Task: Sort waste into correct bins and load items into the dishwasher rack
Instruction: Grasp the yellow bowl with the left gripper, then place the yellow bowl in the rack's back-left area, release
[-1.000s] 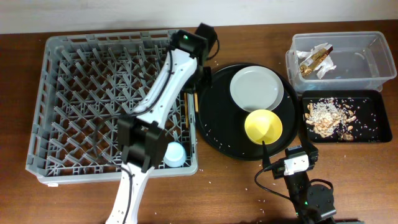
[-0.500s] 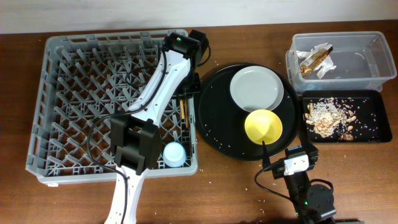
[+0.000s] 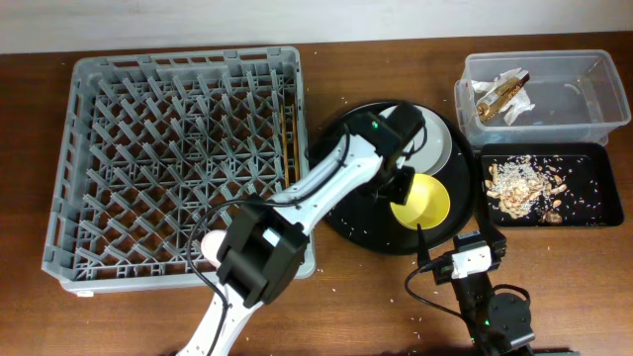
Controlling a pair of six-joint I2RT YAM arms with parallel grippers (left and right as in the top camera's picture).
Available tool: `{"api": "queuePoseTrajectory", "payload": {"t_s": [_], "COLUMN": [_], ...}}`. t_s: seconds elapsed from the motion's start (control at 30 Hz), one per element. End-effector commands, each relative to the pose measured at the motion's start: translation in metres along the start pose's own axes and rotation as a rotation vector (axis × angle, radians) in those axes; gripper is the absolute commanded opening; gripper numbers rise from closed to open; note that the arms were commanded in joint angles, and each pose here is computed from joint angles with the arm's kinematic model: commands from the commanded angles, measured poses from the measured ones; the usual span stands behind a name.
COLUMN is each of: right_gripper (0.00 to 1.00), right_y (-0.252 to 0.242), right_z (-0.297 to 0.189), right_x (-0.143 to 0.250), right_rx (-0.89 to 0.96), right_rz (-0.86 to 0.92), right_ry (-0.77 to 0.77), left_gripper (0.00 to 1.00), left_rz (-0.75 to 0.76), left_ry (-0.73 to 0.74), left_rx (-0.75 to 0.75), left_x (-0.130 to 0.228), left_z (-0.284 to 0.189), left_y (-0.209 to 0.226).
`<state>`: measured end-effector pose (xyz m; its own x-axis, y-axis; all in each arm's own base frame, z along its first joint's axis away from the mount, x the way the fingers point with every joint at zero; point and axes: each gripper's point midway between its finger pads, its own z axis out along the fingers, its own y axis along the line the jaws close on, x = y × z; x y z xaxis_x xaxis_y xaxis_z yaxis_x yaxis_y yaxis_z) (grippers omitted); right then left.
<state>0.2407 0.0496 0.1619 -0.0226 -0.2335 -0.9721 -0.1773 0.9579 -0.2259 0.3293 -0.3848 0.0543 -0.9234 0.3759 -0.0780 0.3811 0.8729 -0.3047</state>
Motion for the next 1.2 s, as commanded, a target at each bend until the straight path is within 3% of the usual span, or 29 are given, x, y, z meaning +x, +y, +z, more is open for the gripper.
{"api": "queuePoseTrajectory", "payload": {"t_s": [0.0, 0.07, 0.1, 0.17, 0.3, 0.37, 0.43, 0.6, 0.73, 0.93, 1.07, 1.17], "right_gripper": [0.98, 0.98, 0.99, 0.99, 0.98, 0.98, 0.98, 0.98, 0.98, 0.98, 0.98, 0.98], "right_y": [0.000, 0.000, 0.000, 0.000, 0.000, 0.000, 0.000, 0.000, 0.000, 0.000, 0.000, 0.000], "right_z": [0.000, 0.000, 0.000, 0.000, 0.000, 0.000, 0.000, 0.000, 0.000, 0.000, 0.000, 0.000], "right_x": [0.004, 0.004, 0.004, 0.004, 0.004, 0.004, 0.004, 0.004, 0.004, 0.004, 0.004, 0.004], "right_rx": [0.004, 0.004, 0.004, 0.004, 0.004, 0.004, 0.004, 0.004, 0.004, 0.004, 0.004, 0.004], "right_rz": [-0.004, -0.004, -0.004, -0.004, -0.004, -0.004, -0.004, -0.004, -0.004, -0.004, -0.004, -0.004], "right_ry": [0.005, 0.005, 0.005, 0.005, 0.005, 0.005, 0.005, 0.005, 0.005, 0.005, 0.005, 0.005], "left_gripper": [0.47, 0.25, 0.00, 0.00, 0.00, 0.00, 0.00, 0.00, 0.00, 0.00, 0.00, 0.00], "left_rz": [0.029, -0.020, -0.038, -0.068, -0.199, -0.271, -0.362, -0.476, -0.684, -0.897, -1.005, -1.022], "left_ry": [0.062, 0.035, 0.011, -0.020, -0.353, -0.504, -0.630, -0.511, -0.340, -0.231, -0.155, -0.139], "left_rx": [0.015, -0.077, -0.134, -0.169, -0.540, -0.782, -1.164, -1.310, -1.221, -1.298, -1.488, -1.544], "left_x": [0.023, 0.023, 0.019, 0.006, -0.031, -0.028, -0.007, 0.011, 0.041, 0.089, 0.143, 0.156], "left_z": [0.029, 0.039, 0.041, 0.012, -0.176, -0.239, -0.297, -0.277, -0.258, -0.295, -0.329, -0.315], "left_y": [-0.006, 0.011, 0.024, 0.036, 0.100, 0.129, 0.169, 0.238, 0.296, 0.391, 0.456, 0.478]}}
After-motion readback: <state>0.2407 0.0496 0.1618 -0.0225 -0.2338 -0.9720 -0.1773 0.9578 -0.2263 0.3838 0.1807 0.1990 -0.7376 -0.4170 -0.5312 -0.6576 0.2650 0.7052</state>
